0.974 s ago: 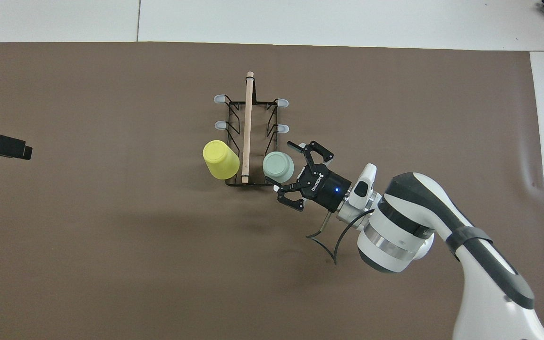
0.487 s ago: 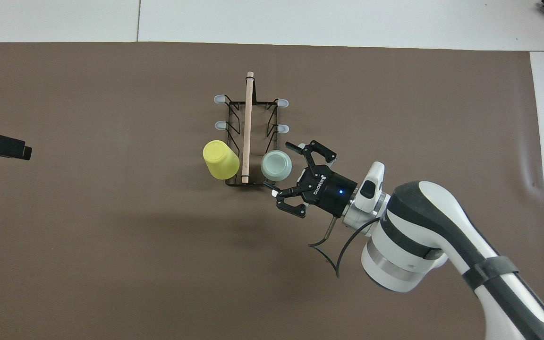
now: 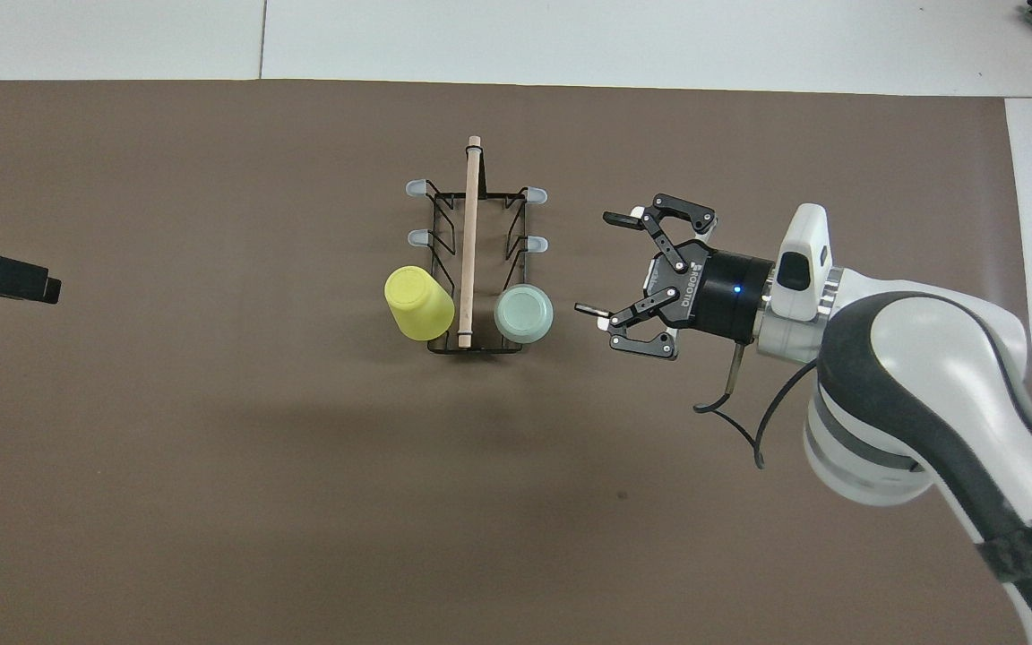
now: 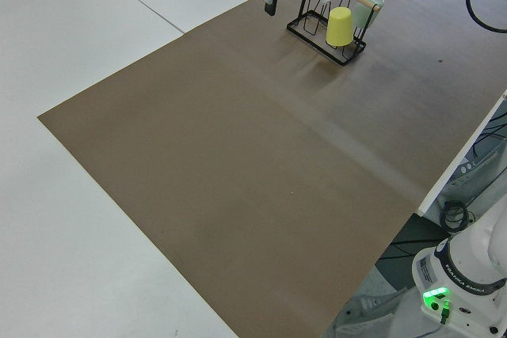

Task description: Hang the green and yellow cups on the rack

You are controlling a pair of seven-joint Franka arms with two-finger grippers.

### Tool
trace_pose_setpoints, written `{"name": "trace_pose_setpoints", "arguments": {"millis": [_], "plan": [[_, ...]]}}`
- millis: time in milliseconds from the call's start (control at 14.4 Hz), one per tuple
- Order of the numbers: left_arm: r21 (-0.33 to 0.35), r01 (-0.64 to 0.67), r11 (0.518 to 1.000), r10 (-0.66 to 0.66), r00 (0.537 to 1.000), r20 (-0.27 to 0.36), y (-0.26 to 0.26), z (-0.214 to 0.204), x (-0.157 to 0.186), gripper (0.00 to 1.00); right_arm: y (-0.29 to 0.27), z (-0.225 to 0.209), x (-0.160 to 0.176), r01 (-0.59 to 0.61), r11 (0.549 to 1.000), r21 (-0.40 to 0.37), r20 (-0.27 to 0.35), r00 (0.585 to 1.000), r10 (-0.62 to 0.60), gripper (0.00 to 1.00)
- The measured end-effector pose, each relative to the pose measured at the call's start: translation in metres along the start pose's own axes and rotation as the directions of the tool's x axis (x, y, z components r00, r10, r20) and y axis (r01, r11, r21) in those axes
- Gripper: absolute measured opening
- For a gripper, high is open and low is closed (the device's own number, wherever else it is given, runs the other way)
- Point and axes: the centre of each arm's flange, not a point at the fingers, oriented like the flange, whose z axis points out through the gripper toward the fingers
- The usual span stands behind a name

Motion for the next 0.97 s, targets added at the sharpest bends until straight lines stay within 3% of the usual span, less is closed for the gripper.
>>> {"name": "trace_pose_setpoints", "arguments": {"millis": [348, 557, 766, 974], "plan": [[0.000, -0.001, 1.000, 0.001, 1.000, 0.000, 0.000, 0.000, 0.000, 1.00, 0.003, -0.029, 0.018, -0.025, 0.985, 0.169, 0.197, 0.980, -0.009, 1.00], [0.000, -0.001, 1.000, 0.001, 1.000, 0.001, 0.001, 0.000, 0.000, 1.00, 0.003, -0.054, 0.033, -0.056, 0.968, 0.243, 0.357, 0.933, -0.036, 1.00], [-0.001, -0.001, 1.000, 0.001, 1.000, 0.005, 0.001, 0.001, -0.001, 1.00, 0.000, -0.060, 0.035, -0.131, 0.965, 0.229, 0.530, 0.848, -0.011, 1.00], [-0.003, -0.003, 1.000, 0.003, 1.000, 0.012, 0.002, 0.001, -0.002, 1.00, 0.003, -0.068, 0.024, -0.236, 0.967, 0.100, 0.673, 0.732, 0.108, 1.00]]}}
